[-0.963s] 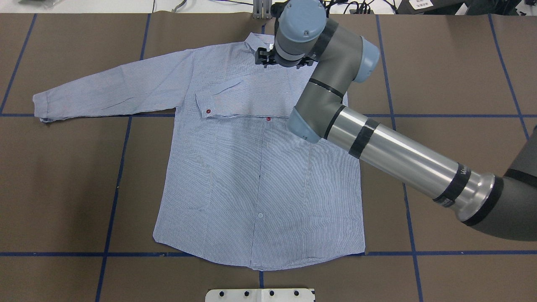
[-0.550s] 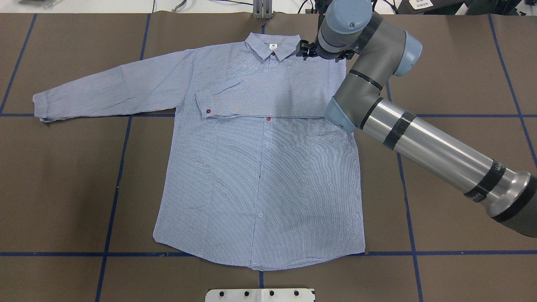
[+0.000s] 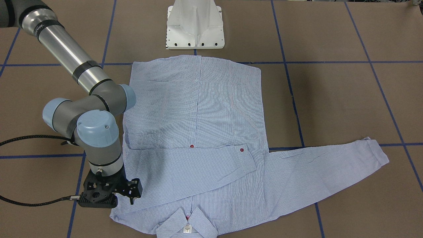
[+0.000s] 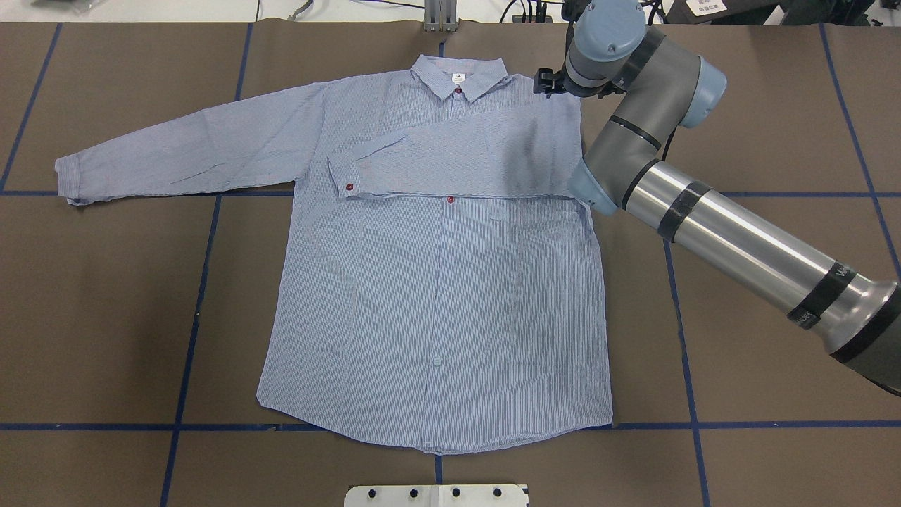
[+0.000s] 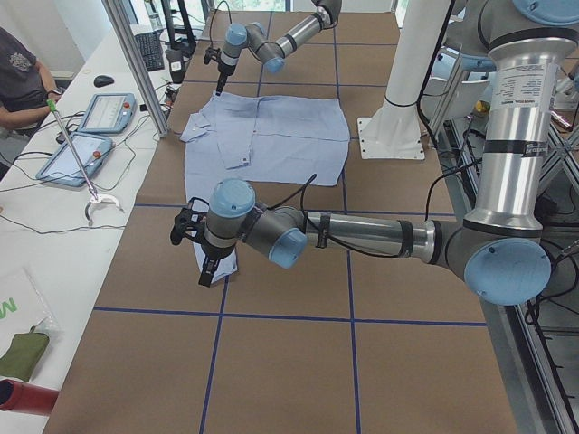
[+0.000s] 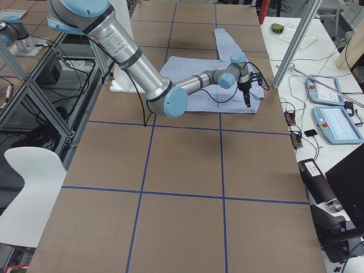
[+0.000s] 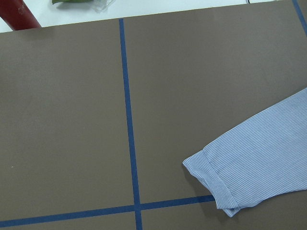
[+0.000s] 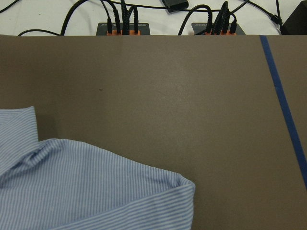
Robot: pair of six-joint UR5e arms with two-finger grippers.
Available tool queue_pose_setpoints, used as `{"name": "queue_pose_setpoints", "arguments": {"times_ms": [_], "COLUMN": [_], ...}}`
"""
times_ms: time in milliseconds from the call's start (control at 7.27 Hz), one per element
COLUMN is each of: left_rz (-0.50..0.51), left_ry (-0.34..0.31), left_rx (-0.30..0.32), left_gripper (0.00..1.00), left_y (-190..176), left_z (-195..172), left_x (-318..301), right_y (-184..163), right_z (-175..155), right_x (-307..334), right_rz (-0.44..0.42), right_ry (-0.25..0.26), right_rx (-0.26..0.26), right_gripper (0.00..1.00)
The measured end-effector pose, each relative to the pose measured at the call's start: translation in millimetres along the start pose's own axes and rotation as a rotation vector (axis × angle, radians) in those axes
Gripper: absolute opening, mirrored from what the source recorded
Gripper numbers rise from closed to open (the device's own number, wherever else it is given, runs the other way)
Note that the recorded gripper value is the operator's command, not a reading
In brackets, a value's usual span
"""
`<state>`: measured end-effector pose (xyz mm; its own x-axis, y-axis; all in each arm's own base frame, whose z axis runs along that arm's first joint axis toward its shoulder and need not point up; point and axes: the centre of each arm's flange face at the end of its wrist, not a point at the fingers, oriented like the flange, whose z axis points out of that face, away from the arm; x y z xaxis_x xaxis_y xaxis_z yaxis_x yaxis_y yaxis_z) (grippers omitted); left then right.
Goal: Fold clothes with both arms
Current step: 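Lay the sleeve down and fold the shirt side inward with the right gripper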
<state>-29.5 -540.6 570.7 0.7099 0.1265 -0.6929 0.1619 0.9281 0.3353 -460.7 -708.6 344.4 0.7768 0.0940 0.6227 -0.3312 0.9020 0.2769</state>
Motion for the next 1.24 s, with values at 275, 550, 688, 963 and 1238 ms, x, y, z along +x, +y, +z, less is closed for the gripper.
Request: {"name": "queue_pose_setpoints", "arguments": {"times_ms": [275,550,688,963,1238], "left_rz": [0.001,0.003,0.003,0.004,0.004], "left_ry": [0.000,0.000,0.000,-0.001,-0.001], "left_rx": [0.001,0.003,0.004,0.004,0.005], "left_gripper": [1.00,1.00,1.00,1.00,1.00], "left_y": [-1,-1,-1,-1,-1], "left_z": [-1,-2,-2,-2,-2], "left_x": [1,2,2,2,2], "right_y": [0,0,0,1,2], "right_z": [10,12,13,21,24], "right_x": [6,7,8,11,12], "right_rz": [-0.003,-0.004,-0.004,-0.006,-0.008], "right_ry": [0.019,0.023,0.020,0.008,0.001], "right_rx": [0.010,0.011,0.012,0.017,0.017], "right_gripper": [0.67,0.43,0.43,0.39,0.00]}}
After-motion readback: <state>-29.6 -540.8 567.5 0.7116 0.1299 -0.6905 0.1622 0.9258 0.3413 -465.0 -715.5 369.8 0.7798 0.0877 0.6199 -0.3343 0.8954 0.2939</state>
